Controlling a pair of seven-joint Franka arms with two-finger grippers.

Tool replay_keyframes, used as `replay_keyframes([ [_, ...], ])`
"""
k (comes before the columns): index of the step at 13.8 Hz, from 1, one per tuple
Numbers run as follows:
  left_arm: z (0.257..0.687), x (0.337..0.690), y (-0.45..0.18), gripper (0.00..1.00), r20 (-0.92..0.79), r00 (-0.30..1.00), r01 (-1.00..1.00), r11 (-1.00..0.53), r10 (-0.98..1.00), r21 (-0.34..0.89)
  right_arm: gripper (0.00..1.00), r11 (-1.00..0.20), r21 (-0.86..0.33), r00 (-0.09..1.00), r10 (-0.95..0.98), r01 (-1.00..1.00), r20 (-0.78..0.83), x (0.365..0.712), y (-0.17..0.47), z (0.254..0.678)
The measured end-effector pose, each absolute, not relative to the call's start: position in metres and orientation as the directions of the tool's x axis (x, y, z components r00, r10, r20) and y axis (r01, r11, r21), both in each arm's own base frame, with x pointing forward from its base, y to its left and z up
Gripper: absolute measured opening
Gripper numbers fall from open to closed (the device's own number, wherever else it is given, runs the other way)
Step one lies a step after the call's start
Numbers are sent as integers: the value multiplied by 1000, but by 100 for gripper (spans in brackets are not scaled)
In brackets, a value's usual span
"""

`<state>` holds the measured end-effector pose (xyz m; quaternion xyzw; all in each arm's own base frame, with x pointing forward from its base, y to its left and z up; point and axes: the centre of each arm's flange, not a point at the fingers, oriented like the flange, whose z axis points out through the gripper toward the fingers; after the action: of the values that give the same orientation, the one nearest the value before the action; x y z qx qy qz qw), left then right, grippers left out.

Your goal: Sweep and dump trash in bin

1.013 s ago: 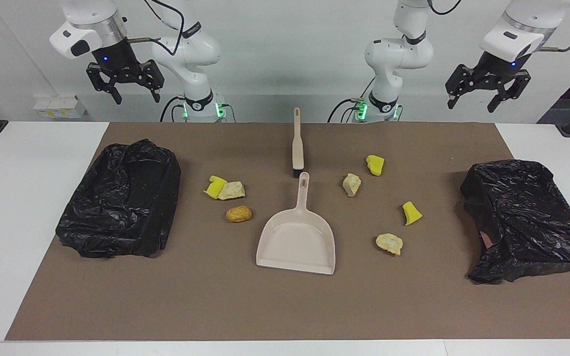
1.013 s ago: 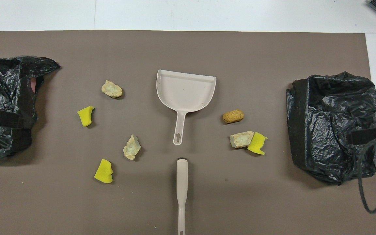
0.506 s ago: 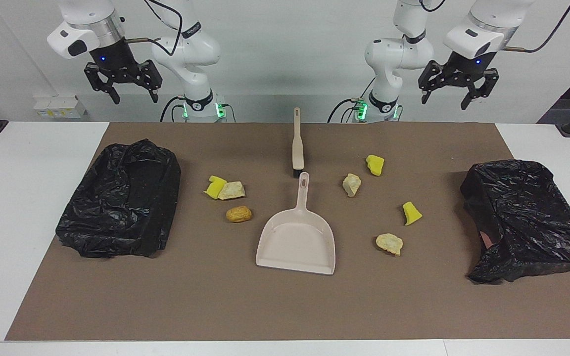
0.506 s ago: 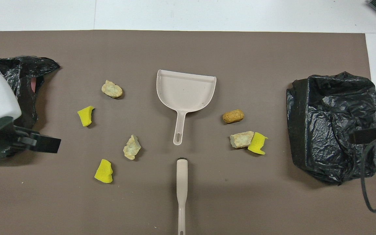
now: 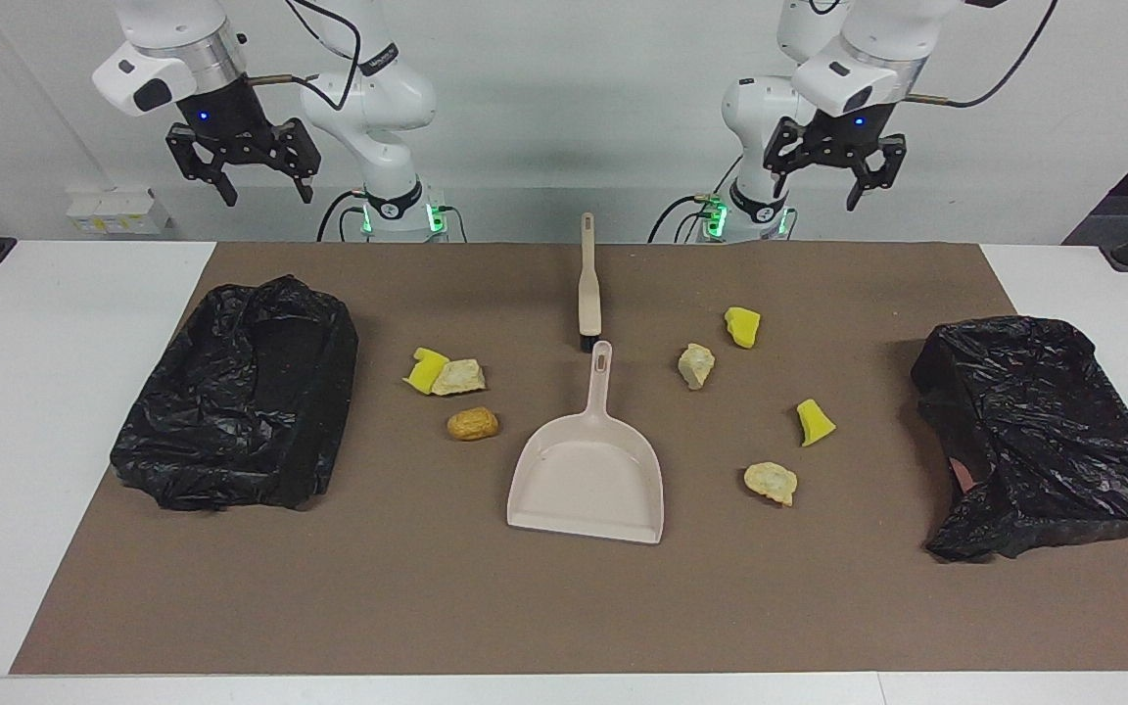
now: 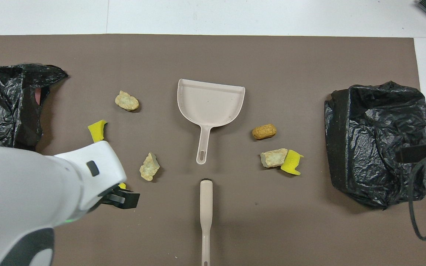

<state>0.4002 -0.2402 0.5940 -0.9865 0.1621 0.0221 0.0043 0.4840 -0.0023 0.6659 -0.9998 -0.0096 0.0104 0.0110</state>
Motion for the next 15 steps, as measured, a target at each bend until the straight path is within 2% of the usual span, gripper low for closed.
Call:
replay_keyframes([
  [4, 525, 361, -302, 100, -82, 943, -322, -947, -322, 14, 100, -1000, -22, 1000, 19, 19, -21, 484, -2, 666],
  [10, 441, 298, -361, 100, -96, 945, -313, -950, -313, 16, 100, -1000, -22, 1000, 20, 20, -20, 484, -2, 666],
  [13, 392, 250, -391, 100, -104, 938, -335, -942, -332, -11, 100, -1000, -22, 1000, 20, 20, -22, 484, -2, 665],
  [15, 374, 223, -406, 96, -120, 937, -329, -944, -329, 18, 100, -1000, -22, 999, 20, 20, -26, 484, -2, 663],
])
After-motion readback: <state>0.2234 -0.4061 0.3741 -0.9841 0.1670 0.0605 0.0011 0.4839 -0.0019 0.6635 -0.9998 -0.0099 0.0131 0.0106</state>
